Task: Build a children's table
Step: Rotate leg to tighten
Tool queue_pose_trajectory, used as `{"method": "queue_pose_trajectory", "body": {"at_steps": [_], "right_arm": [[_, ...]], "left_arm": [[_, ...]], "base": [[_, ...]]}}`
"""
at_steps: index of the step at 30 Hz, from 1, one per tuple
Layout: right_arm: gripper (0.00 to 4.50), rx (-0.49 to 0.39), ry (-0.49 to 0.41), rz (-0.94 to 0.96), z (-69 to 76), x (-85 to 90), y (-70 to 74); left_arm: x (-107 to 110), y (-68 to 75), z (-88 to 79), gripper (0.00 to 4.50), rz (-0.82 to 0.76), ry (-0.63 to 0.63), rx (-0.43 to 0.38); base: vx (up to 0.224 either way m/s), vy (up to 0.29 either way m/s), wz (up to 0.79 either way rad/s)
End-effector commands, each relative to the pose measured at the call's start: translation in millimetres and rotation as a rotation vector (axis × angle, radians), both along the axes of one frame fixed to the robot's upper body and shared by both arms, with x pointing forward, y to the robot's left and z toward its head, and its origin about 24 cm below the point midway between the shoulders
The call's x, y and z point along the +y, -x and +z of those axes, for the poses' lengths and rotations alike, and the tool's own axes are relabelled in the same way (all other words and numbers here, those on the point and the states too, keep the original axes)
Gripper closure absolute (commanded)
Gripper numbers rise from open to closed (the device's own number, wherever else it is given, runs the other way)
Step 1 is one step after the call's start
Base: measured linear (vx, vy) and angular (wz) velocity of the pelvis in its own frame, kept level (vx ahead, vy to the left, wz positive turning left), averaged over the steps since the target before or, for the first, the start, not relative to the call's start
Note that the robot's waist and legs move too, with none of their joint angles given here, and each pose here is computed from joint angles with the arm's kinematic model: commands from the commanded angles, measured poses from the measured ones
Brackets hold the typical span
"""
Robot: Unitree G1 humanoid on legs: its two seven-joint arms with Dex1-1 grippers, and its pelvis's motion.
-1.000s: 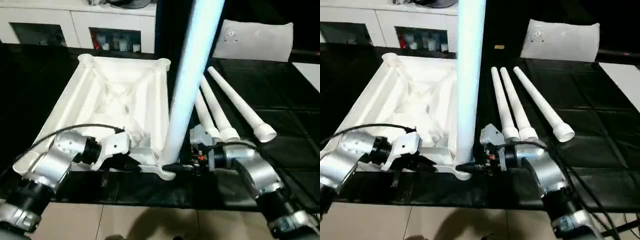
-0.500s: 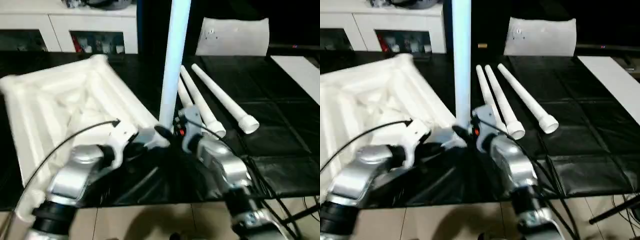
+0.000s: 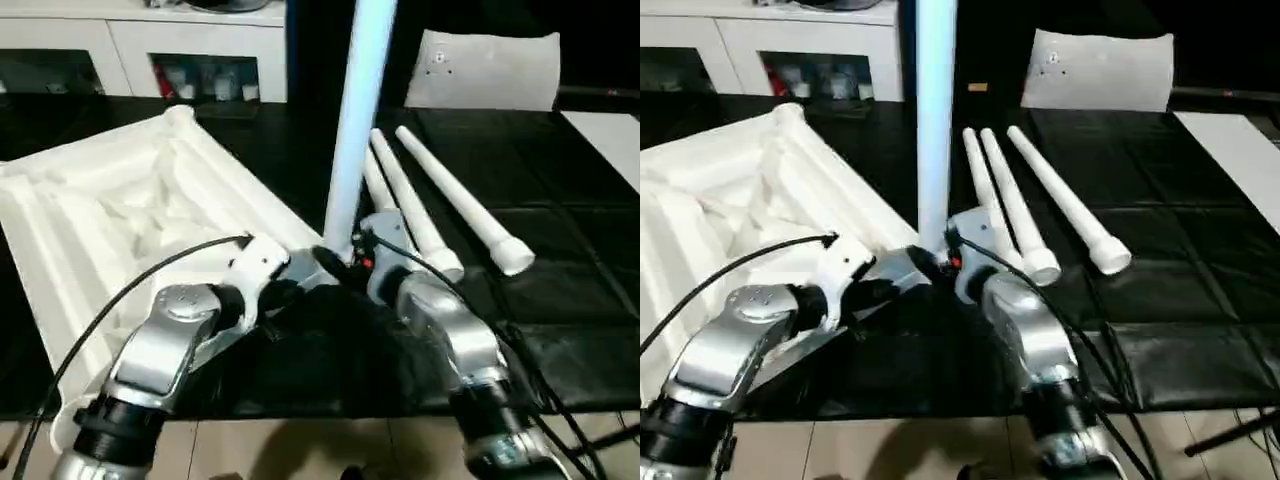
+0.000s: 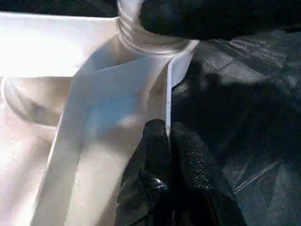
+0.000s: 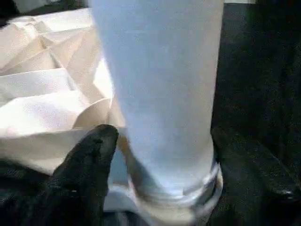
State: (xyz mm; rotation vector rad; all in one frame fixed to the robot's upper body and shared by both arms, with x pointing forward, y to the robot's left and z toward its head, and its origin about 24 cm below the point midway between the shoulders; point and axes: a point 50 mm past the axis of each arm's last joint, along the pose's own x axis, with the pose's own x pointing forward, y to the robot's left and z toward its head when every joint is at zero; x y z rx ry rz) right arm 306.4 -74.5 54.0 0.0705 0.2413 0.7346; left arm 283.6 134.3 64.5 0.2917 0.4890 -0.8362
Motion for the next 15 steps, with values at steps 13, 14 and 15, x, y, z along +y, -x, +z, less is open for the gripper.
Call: {"method": "queue_pose_trajectory", "body": {"at_steps": [13, 14, 15], "right_arm": [[0.04, -0.083, 0.099, 0.428, 12.5, -40.2, 18.8], [0.04, -0.083, 0.105, 0.449, 12.7, -41.6, 19.1], [0.04, -0.084, 0.11, 0.467, 12.8, -42.5, 19.3]], "left_arm": [[22.7, 6.7, 2.6, 4.5, -0.452, -0.098, 0.011], [23.6, 7.8, 2.7, 4.5, -0.49, -0.104, 0.014], [24.2, 8.6, 2.7, 4.5, -0.519, -0.109, 0.016]], "base": [[0.0, 0.0, 0.0], [0.0, 0.0, 0.0], [0.0, 0.0, 0.0]]}}
